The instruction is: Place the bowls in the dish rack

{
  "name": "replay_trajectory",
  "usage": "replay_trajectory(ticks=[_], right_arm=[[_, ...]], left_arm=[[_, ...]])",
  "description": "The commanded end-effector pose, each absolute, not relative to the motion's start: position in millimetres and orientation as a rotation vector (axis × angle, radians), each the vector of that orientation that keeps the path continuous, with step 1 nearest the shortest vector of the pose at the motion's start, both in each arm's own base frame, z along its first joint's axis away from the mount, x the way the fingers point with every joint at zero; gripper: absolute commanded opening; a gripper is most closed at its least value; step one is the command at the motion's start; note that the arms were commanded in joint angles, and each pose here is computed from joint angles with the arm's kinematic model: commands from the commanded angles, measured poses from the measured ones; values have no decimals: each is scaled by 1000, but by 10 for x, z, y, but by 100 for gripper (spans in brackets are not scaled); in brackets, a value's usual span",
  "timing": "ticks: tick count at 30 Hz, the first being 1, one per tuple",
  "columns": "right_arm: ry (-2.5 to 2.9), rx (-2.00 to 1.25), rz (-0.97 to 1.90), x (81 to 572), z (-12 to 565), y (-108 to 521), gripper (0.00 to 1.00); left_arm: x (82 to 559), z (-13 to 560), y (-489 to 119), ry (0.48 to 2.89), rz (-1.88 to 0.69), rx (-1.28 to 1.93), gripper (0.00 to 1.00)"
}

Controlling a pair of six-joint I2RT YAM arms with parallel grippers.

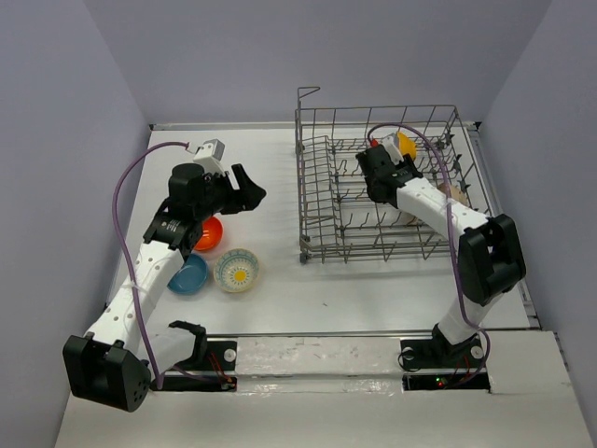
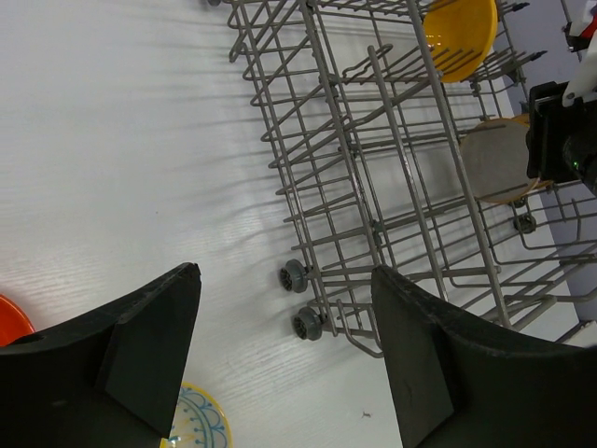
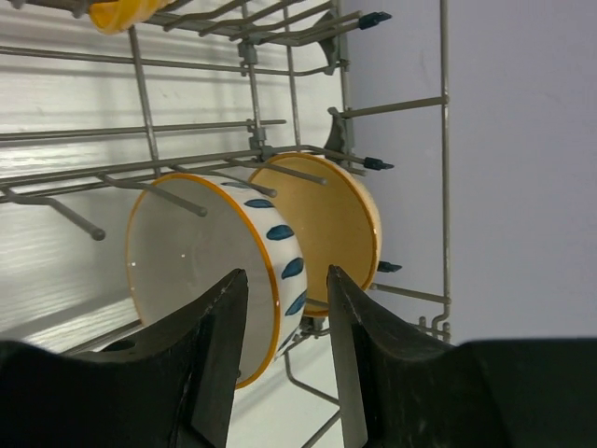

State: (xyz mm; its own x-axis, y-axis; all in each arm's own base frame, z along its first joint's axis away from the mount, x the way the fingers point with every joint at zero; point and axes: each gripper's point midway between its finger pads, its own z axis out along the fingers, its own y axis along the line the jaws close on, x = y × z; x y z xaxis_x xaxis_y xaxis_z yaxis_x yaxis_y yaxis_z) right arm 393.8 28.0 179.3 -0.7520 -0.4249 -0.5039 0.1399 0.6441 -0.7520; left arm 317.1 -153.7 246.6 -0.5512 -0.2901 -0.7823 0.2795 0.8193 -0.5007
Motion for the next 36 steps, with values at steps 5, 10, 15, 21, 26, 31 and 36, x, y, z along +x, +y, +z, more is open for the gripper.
replay_trajectory(ticks=[5,10,15,21,26,31,36], right_arm=[[2268,-67,-662,3912,2030,678,46],[2242,4,-120,3703,2423,1170,52],[2122,2,411,3324,2758,1673,53],[2043,-58,617,2923,3051,1774,56],[2034,-88,652,2759,2986,1756,57],[2040,-117,646,2706,2906,1741,58],[2047,-133,620,2674,2821,1697,58]], left_arm=[[3290,2453,-1364,2002,-668,-89,83],[3372,2182,-987,2041,-511,-289,83],[3334,1894,-539,2053,-425,-515,83],[3161,1727,-143,2029,-294,-749,85],[2974,1516,192,2038,-187,-959,88],[2933,1365,308,2038,-148,-1062,88],[2939,1168,348,2082,-127,-1107,88]])
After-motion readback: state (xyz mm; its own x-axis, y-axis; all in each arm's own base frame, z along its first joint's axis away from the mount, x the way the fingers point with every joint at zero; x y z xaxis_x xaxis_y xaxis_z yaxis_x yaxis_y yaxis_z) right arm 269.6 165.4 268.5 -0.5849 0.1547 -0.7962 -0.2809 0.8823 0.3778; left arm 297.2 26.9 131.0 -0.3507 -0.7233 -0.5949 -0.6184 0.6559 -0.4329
